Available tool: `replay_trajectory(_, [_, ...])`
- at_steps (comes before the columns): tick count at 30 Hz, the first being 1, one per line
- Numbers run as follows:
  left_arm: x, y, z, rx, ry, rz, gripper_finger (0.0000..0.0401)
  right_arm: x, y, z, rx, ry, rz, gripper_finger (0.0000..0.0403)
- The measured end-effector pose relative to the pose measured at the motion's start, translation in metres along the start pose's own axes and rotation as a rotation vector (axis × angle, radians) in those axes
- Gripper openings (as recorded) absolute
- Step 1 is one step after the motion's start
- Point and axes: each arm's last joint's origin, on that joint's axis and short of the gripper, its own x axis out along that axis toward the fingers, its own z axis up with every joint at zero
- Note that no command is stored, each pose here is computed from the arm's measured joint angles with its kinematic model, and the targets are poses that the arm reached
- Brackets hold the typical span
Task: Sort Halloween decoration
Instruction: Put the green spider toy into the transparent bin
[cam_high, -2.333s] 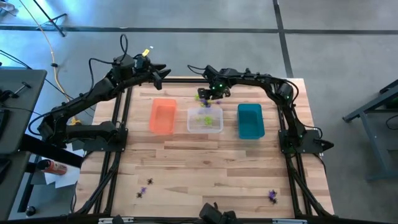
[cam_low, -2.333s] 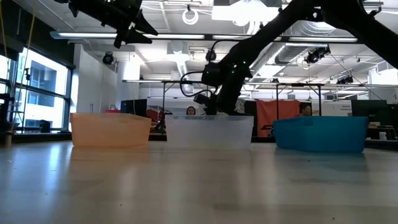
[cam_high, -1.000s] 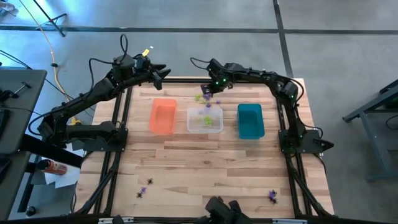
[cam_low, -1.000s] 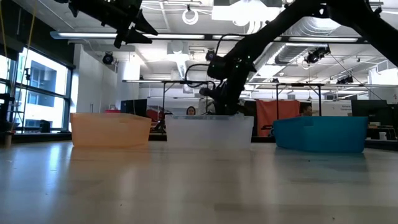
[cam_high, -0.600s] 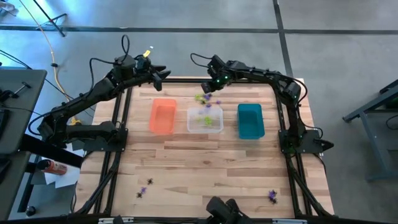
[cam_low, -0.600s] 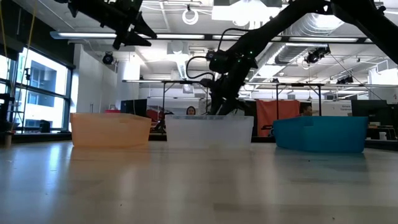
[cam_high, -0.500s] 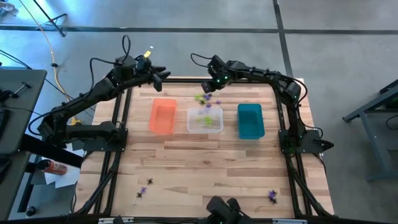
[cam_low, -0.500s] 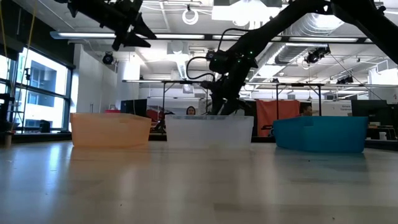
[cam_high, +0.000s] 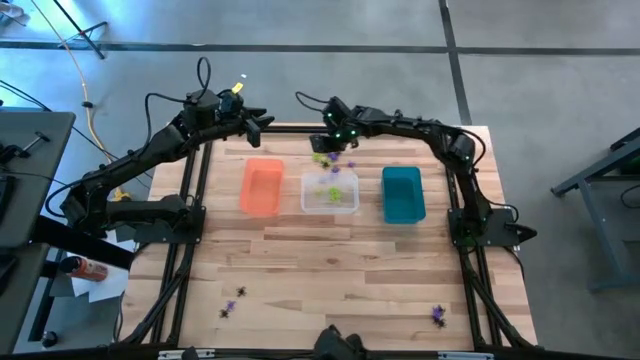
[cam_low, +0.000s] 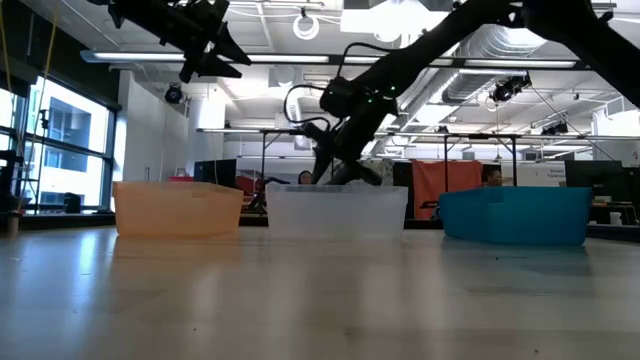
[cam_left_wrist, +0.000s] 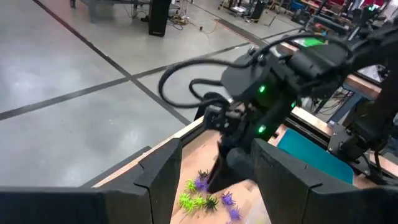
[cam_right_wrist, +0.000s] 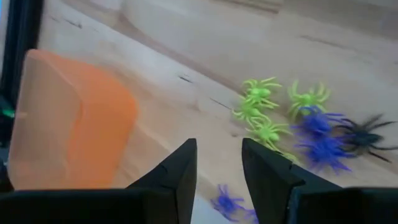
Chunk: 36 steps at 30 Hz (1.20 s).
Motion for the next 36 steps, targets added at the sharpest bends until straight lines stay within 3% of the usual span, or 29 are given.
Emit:
replay_trajectory(10, [0.0,-0.004,-0.001,-0.002,0.004,-0.017,0.0181,0.038,0.002,0.004,-0.006,0.089,-0.197,0.0124])
replay_trajectory(13, [0.001,-0.006,-0.001,0.001,0.008,-0.029,0.0181,0.036,0.003,0.007,-0.028,0.091,-0.294,0.0122])
replay_trajectory(28, [0.001,-0.007,-0.002,0.022,0.01,-0.036,0.0181,0.035,-0.004,0.008,-0.151,0.192,-0.303,0.0087])
replay_trajectory(36, [0.001,-0.007,-0.002,0.019,0.009,-0.035,0.0181,0.015,-0.009,0.015,-0.269,0.22,-0.311,0.0008])
